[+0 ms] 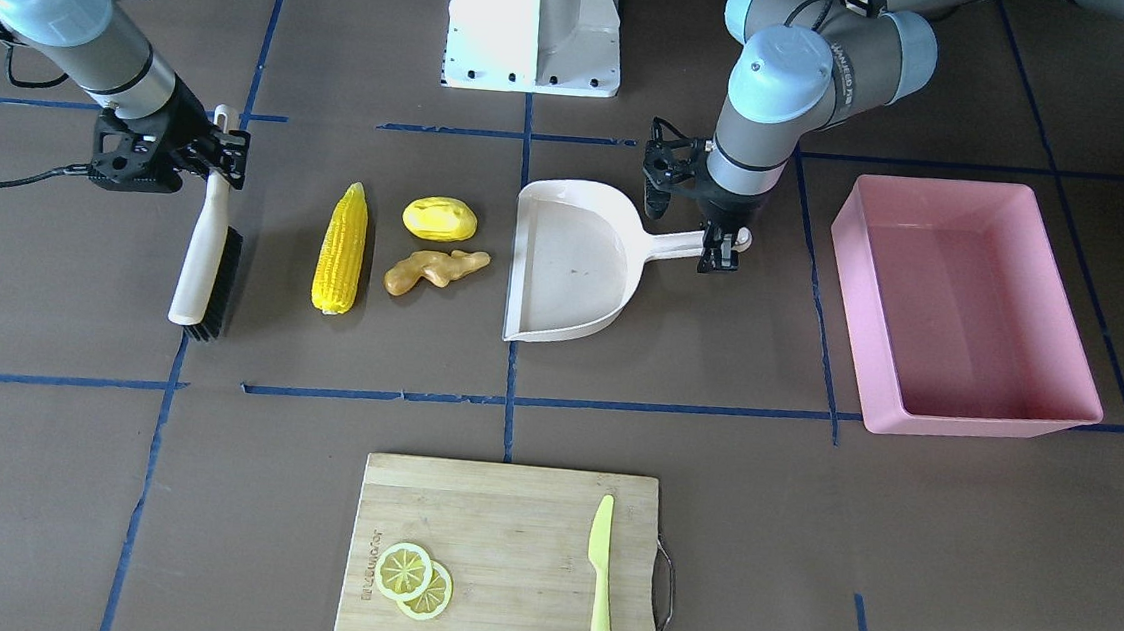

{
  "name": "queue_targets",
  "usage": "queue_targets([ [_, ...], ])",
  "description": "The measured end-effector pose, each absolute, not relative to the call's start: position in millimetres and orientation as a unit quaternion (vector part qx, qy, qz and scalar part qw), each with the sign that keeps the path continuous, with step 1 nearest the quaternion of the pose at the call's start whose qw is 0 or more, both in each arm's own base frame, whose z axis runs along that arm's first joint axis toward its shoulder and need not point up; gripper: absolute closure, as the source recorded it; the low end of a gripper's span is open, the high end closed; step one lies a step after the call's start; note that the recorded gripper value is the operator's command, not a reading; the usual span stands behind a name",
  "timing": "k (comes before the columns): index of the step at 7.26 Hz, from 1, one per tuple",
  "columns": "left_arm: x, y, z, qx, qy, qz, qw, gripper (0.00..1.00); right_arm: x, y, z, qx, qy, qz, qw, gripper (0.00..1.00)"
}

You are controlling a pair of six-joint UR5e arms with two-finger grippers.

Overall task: Sweep and dump trash into bin
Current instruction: 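Lift the brush with the right gripper and bring it beside the corn, then sweep the corn, pepper and ginger into the dustpan with the brush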

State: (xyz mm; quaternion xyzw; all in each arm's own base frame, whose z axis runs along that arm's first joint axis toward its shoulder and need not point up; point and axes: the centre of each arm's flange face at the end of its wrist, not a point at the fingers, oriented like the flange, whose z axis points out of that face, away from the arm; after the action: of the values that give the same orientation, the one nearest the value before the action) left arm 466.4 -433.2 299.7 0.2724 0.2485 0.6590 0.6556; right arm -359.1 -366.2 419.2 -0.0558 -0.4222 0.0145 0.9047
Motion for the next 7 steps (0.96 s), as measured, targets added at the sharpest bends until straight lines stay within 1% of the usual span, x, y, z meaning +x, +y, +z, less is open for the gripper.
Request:
queue_targets([
  [3, 466, -433, 300, 0.272, 0.249, 0.657, 0.657, 1.00, -419, -337, 373, -0.073, -0.429, 0.027, 0.900, 1.00],
  [7, 466, -433, 298, 0.272, 0.252, 0.653, 0.661, 1.00, -476, -316, 323, -0.074, -0.416, 0.016, 0.906, 1.00],
])
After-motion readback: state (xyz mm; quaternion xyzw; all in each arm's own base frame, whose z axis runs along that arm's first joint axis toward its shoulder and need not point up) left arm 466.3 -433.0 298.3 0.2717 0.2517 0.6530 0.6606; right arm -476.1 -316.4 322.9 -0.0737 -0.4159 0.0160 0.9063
